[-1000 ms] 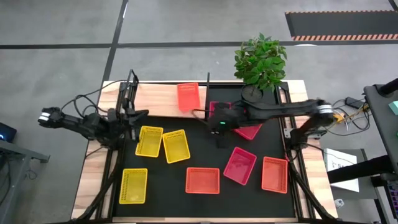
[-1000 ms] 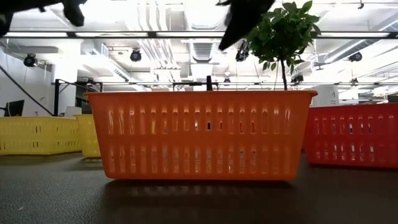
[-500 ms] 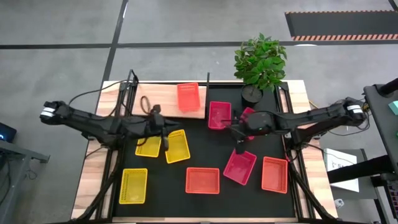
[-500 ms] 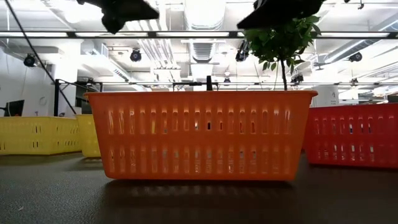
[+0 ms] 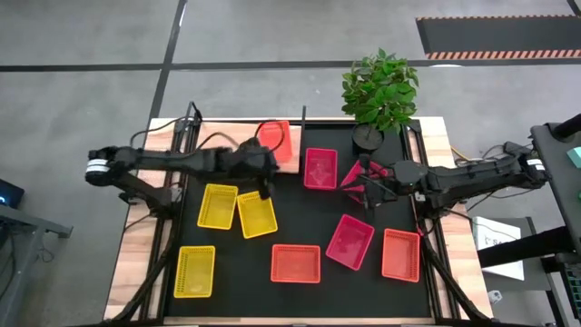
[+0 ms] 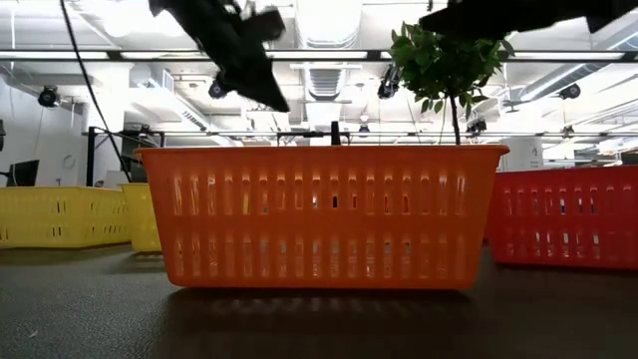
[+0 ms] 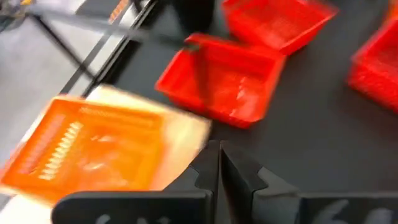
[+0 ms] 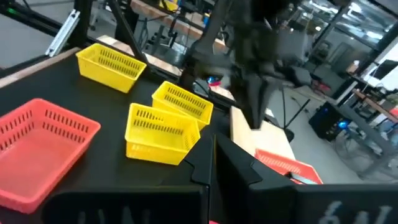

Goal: Stack baskets on shelf by color
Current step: Put the top left orange bin on the shelf

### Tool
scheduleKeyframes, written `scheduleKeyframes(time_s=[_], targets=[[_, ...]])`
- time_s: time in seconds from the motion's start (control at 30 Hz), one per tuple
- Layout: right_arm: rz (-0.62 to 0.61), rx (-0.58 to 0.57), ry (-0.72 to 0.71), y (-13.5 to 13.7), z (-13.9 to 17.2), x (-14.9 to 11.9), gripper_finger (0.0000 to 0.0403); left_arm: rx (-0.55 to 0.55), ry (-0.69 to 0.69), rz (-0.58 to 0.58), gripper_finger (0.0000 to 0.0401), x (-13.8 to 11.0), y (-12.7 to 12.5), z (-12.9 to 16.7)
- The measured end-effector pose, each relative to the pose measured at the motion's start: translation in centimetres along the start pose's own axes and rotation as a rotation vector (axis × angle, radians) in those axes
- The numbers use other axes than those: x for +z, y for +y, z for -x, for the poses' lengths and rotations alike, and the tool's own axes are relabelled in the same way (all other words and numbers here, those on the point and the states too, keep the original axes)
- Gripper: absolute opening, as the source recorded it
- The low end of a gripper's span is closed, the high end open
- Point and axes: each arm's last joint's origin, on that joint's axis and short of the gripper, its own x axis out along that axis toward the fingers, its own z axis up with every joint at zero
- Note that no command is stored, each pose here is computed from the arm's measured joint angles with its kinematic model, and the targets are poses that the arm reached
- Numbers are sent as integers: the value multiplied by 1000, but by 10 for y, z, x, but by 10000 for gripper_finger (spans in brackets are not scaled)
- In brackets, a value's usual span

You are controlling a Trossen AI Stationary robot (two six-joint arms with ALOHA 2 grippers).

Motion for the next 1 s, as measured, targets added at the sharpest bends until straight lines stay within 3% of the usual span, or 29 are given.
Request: scheduleKeyframes(time_s=[0.2, 0.4, 0.6, 0.77, 1.0], targets=[[-1, -80, 26, -3, 15, 0, 9, 114, 72, -56, 0, 12, 44, -29], [-60, -92, 50, -2, 22, -5, 9, 146, 104, -3, 0, 15, 80, -62], [-52, -88, 58, 0, 22, -8, 9, 126, 146, 10, 0, 7, 85, -81], [-37, -88, 58, 0, 22, -8, 9, 64, 78, 69, 0, 10, 81, -95], [-32, -88, 60, 0, 22, -8, 9, 32, 93, 122, 0, 5, 79, -105]])
